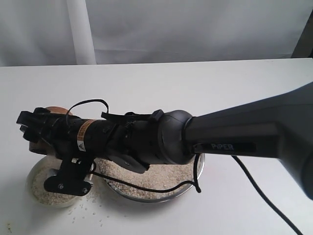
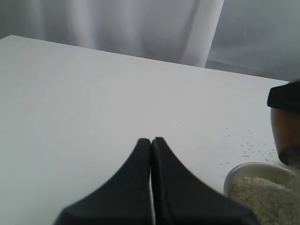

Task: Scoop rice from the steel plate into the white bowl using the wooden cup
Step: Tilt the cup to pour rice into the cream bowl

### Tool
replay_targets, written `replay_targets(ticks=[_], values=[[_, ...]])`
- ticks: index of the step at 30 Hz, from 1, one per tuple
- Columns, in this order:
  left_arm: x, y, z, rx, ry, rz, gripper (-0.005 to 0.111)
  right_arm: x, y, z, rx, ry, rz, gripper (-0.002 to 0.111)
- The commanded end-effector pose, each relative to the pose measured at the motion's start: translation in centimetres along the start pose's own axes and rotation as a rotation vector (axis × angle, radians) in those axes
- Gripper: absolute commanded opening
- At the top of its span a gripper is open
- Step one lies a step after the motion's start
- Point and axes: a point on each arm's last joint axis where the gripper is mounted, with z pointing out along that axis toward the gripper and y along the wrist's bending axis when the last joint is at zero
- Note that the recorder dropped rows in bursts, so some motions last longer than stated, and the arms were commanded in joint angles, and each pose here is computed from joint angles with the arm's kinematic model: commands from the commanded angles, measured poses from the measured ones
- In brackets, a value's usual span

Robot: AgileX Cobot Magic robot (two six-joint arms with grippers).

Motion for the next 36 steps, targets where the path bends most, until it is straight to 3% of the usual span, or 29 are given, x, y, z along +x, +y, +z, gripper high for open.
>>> replay_targets(ticks=[1,14,28,31,36], values=[[-0.17,-0.07,-0.05,0.009,-0.010,-0.006,0.000,0.47,-0.86,-0.14,0.065,0.019,-0.041,0.000],[-0.17,-0.07,-0.05,0.009,-0.010,-0.006,0.000,0.61,-1.72,-0.24,0.159,0.039,-0.074,0.000],[-0.17,-0.07,-0.05,0.009,-0.010,-0.006,0.000,0.75,-1.75,-0.25,0.162,0.052,-0.042,0.000],[-0.17,-0.07,-0.05,0.009,-0.010,-0.006,0.000,0.88,-1.65,-0.24,0.153,0.059,0.049,0.000],[-0.17,-0.07,-0.05,0.009,-0.010,-0.006,0.000,1.07,-1.37,-0.30,0.122,0.051,0.444,0.000]])
